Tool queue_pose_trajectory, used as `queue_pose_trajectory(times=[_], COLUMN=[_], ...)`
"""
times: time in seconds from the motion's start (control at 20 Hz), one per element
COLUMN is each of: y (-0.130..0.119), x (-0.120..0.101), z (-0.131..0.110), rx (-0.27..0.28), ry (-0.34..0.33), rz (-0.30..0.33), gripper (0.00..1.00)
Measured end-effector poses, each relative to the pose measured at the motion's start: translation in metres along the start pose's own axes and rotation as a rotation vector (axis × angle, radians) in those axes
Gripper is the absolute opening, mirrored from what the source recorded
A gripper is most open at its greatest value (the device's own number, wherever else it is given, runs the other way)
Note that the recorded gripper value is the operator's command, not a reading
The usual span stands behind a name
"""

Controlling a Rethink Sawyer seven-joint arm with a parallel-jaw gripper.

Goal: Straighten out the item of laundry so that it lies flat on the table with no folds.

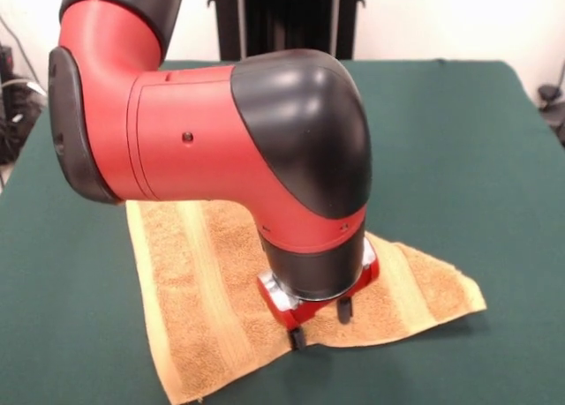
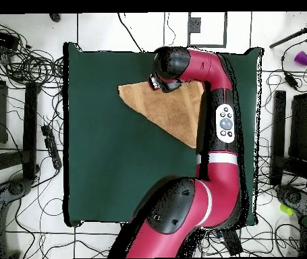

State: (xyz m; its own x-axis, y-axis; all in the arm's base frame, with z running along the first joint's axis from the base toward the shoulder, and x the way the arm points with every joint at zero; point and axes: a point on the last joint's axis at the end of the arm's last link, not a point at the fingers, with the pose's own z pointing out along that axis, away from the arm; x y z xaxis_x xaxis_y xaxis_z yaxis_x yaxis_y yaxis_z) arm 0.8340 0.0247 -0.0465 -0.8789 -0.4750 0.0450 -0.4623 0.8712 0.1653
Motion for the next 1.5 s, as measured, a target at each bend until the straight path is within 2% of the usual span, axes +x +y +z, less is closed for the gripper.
queue_pose_trajectory(times=[0.25,0.7,1.0,1.5], y=[-0.004,-0.019,-0.023,-0.018], x=[0.011,0.065,0.094,0.108], z=[-0.001,-0.004,-0.006,-0.010], rx=[0.031,0.088,0.090,0.071], ry=[-0.018,-0.088,-0.067,-0.043], rz=[-0.017,-0.047,-0.047,-0.038], gripper=[1.00,1.00,1.00,1.00])
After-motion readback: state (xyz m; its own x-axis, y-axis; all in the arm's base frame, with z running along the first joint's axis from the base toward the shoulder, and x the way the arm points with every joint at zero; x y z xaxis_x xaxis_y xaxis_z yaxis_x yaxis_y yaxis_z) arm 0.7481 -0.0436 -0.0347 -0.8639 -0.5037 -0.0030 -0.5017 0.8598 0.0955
